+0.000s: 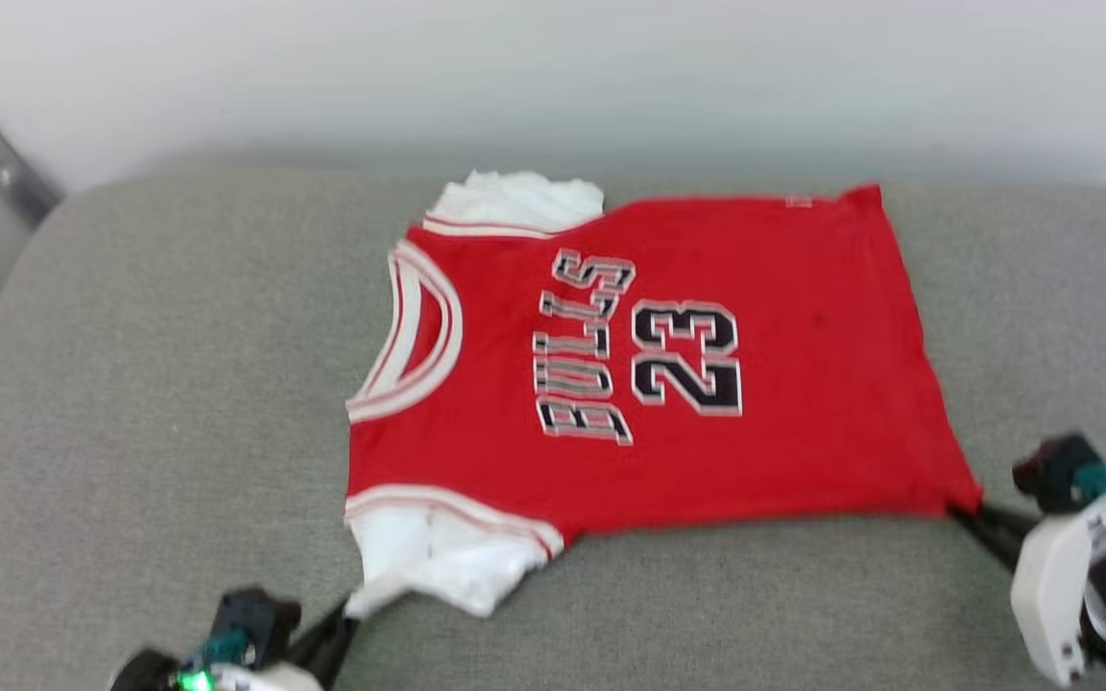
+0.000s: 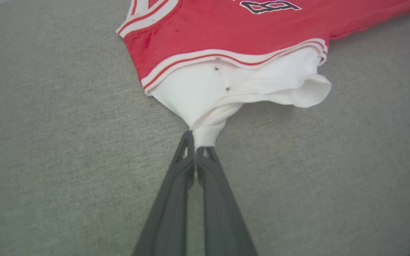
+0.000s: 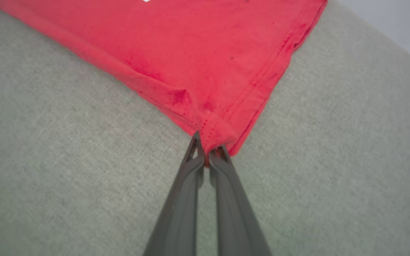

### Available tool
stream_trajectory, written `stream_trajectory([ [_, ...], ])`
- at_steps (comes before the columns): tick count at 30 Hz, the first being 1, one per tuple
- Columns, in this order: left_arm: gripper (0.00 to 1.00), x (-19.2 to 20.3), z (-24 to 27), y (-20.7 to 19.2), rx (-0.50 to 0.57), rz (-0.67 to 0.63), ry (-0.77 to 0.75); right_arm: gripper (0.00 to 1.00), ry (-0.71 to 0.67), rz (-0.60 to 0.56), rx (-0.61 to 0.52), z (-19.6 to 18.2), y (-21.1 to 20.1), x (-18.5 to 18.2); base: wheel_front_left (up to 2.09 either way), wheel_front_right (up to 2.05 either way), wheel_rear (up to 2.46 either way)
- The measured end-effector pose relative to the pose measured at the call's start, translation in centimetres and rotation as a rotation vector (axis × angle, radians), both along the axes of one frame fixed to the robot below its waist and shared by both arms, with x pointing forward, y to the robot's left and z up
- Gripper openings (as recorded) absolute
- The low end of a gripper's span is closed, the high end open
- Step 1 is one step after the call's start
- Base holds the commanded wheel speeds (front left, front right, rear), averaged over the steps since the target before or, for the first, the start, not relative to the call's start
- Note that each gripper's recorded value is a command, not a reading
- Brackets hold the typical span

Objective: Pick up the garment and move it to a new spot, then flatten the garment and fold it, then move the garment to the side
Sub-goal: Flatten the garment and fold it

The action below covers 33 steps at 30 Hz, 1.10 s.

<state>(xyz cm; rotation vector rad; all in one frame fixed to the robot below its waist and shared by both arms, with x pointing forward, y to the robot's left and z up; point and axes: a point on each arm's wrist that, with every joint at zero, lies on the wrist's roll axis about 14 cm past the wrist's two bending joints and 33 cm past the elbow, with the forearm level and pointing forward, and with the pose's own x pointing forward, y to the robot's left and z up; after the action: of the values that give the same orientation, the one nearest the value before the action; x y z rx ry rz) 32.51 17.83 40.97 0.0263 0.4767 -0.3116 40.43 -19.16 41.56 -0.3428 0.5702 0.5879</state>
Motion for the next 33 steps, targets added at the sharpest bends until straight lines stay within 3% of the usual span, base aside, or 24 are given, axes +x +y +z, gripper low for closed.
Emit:
stream_trajectory([
  [11,0.0,-8.4,-1.7,-0.6,-0.03,0.017,0.134,0.0,0.142,-0.057,0.021,-2.3,-2.2,-9.8,0.0,0.0,0.0],
  [21,0.0,-12.1,-3.4,-0.6,-0.021,-0.01,0.266,0.0,0.193,-0.085,0.021,-3.3,-2.4,-13.9,0.0,0.0,0.0],
  [24,0.0,-11.6,-3.0,-0.5,-0.021,-0.007,0.245,0.0,0.186,-0.102,0.038,-3.0,-2.1,-13.9,0.0,0.0,0.0],
  [33,0.0,-3.3,2.5,-0.2,0.073,-0.084,-0.009,0.0,0.046,-0.16,0.074,0.8,-1.9,-10.5,0.0,0.0,0.0],
])
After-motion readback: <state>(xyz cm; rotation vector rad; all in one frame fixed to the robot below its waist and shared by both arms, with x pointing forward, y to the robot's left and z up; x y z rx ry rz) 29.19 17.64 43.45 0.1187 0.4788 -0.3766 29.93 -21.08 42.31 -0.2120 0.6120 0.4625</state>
